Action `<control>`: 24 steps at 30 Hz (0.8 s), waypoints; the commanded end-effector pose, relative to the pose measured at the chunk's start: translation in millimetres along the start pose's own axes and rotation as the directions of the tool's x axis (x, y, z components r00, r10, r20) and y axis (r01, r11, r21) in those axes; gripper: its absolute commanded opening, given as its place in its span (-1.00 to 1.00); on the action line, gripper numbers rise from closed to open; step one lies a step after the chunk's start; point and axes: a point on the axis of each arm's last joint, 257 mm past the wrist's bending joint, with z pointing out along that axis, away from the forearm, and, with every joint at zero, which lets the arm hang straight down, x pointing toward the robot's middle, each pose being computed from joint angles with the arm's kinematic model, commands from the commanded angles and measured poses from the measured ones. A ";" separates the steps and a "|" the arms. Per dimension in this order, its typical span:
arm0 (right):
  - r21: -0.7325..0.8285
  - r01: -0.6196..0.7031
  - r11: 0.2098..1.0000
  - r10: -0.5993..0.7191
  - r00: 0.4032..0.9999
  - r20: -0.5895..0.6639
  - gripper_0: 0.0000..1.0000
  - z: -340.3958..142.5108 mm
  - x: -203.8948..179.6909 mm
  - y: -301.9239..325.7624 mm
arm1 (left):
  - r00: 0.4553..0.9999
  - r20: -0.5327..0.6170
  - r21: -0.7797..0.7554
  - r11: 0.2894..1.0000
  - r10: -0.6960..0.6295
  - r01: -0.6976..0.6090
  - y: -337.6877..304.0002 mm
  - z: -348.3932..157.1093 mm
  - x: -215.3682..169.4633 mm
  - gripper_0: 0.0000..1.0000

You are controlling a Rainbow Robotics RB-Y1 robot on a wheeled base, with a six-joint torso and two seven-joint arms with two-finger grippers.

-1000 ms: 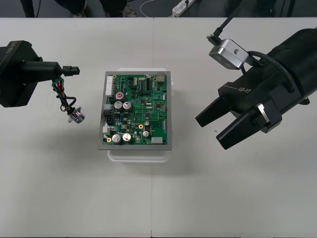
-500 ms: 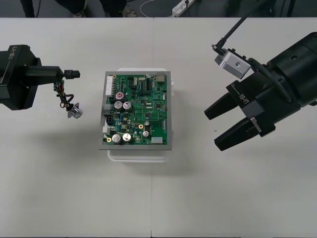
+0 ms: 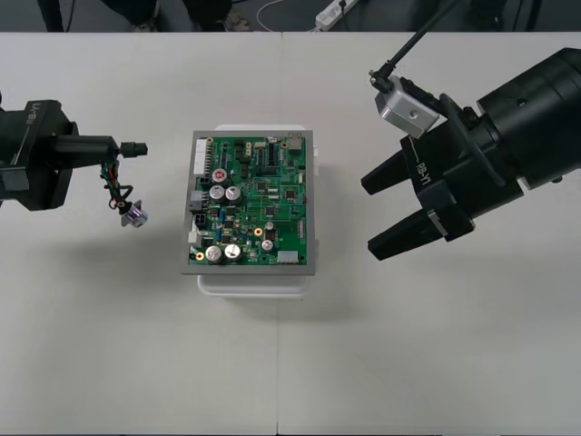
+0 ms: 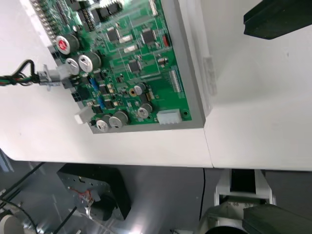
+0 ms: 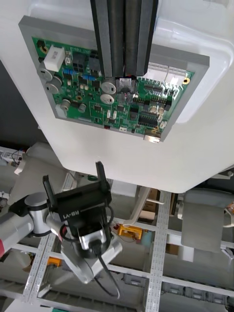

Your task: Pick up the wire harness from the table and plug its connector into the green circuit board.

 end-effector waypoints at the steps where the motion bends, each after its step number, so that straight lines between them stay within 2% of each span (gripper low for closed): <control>1: 0.078 0.099 0.992 -0.102 0.994 0.037 0.98 -11.0 -21.8 0.9 | 0.994 -0.082 0.038 0.997 0.067 -0.064 -15.7 -16.0 17.2 -1.00; 10: 0.113 0.127 0.986 -0.132 0.990 0.045 0.98 -13.0 -27.8 -4.3 | 0.990 -0.125 0.048 0.997 0.068 -0.062 -23.1 -21.0 34.6 -1.00; 24: 0.307 0.268 0.913 -0.288 0.957 0.021 0.98 -13.1 -56.8 -13.4 | 0.974 -0.198 0.055 0.993 0.109 -0.100 -23.7 -27.9 56.0 -1.00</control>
